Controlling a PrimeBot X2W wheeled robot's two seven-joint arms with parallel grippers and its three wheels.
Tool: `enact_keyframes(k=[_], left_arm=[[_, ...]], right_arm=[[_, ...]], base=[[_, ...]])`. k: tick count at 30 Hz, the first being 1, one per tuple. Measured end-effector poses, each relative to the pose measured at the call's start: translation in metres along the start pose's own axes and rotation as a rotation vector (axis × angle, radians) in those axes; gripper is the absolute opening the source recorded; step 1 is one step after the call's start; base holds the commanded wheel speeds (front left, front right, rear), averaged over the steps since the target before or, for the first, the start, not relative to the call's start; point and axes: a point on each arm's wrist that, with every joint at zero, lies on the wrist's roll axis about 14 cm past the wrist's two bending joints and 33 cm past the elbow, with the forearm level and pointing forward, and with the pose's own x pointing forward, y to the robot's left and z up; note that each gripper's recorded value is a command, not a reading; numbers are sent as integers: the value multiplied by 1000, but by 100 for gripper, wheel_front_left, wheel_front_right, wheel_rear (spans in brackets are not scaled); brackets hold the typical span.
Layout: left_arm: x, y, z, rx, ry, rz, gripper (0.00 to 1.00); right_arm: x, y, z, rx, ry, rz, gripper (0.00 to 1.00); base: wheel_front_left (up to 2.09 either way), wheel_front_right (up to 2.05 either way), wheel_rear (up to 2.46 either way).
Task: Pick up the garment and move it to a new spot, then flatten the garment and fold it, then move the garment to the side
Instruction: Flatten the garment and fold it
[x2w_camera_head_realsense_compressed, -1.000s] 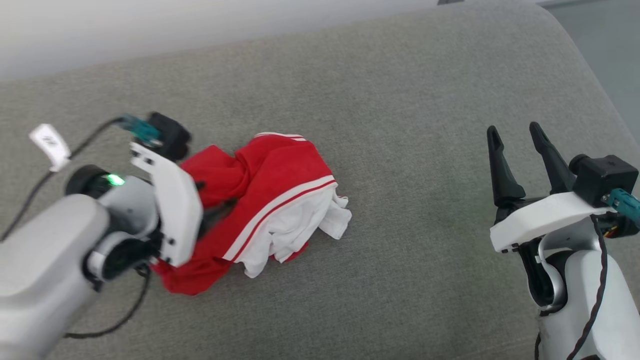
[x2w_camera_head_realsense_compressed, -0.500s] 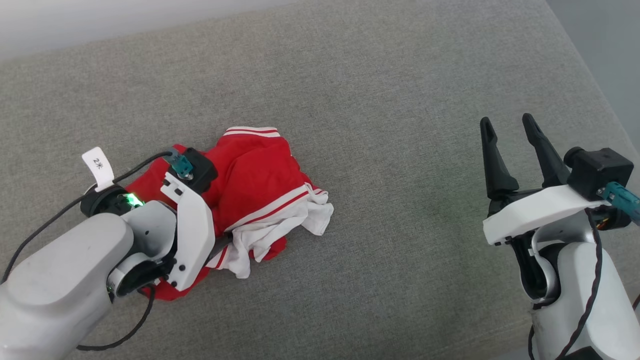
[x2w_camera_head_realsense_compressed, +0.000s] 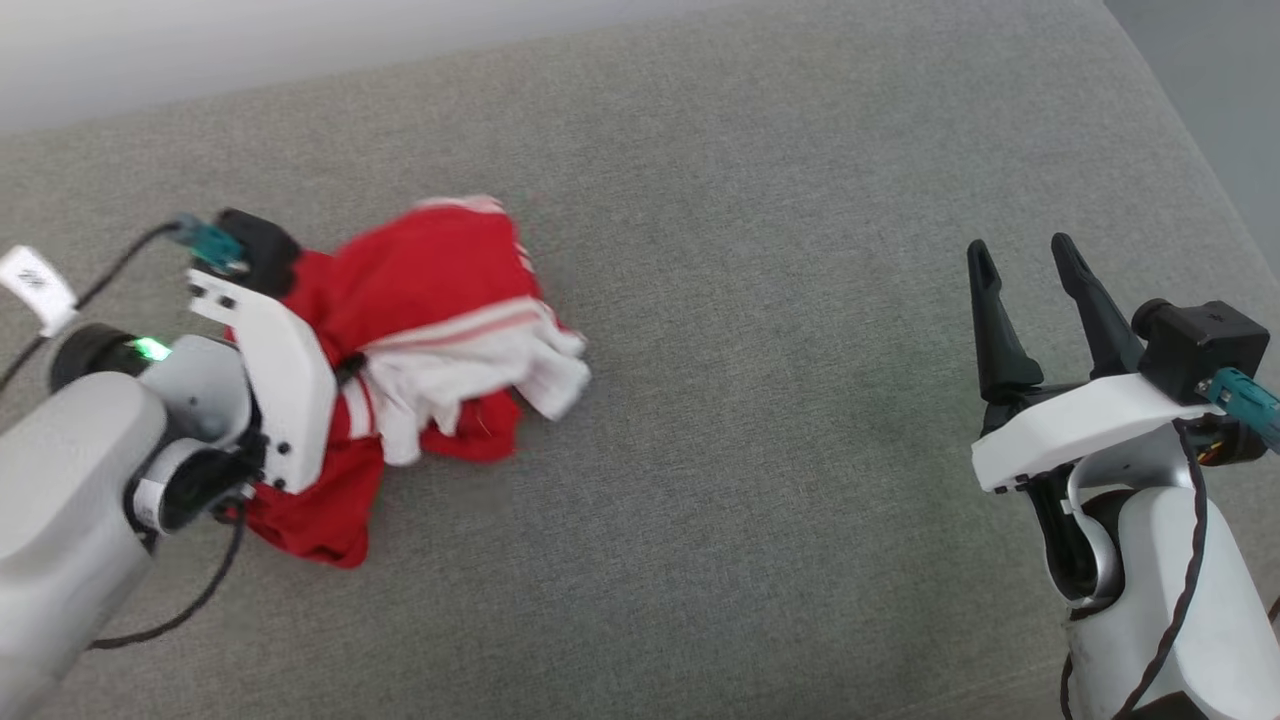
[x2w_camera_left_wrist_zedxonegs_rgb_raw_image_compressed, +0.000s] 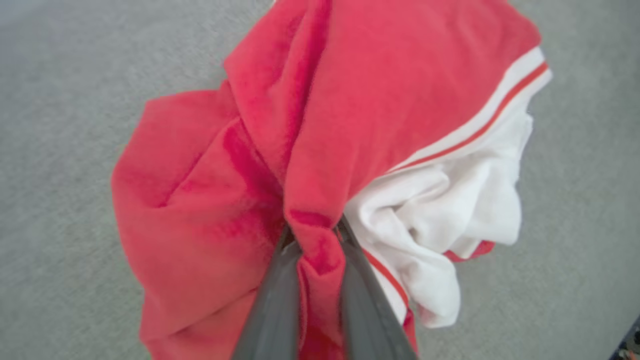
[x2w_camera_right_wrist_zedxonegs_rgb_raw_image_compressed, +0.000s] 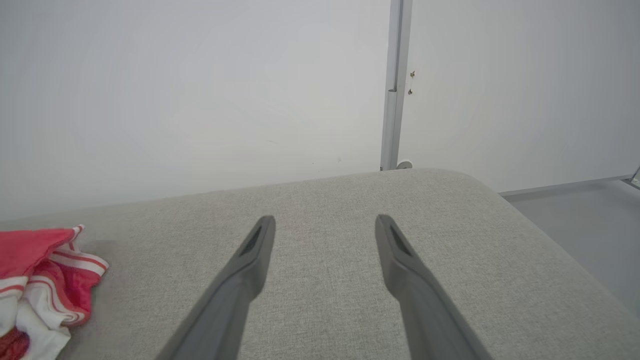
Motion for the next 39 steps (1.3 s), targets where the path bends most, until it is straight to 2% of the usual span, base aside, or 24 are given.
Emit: enact_keyframes(k=[6,7,8,9,16,25,28,39], left_arm=[[-7,19,-4,-24,-10,54,0],[-7,20,-5,-23,-10,53,26],[-7,20,-5,-18,-10,52,79],[-8,20,-4,-16,-11,51,100],[-16,5,26,48,-31,18,100],[-14,-62,36,149,-3,-151,100],[-6,-73,30,159,19,-186,100],[21,-57,2,213,101,-126,100]], right_arm=[[2,5,0,2,2,14,100],[2,6,0,2,2,16,100],[2,6,0,2,2,17,100],[3,7,0,2,2,19,100],[2,12,6,1,-17,33,100],[-2,10,7,7,-22,29,100],[-3,7,4,9,-19,22,100],[-3,-1,-6,8,-3,-1,100]], base=[[0,0,0],[0,0,0],[0,0,0],[0,0,0],[0,0,0],[0,0,0],[0,0,0],[0,0,0]])
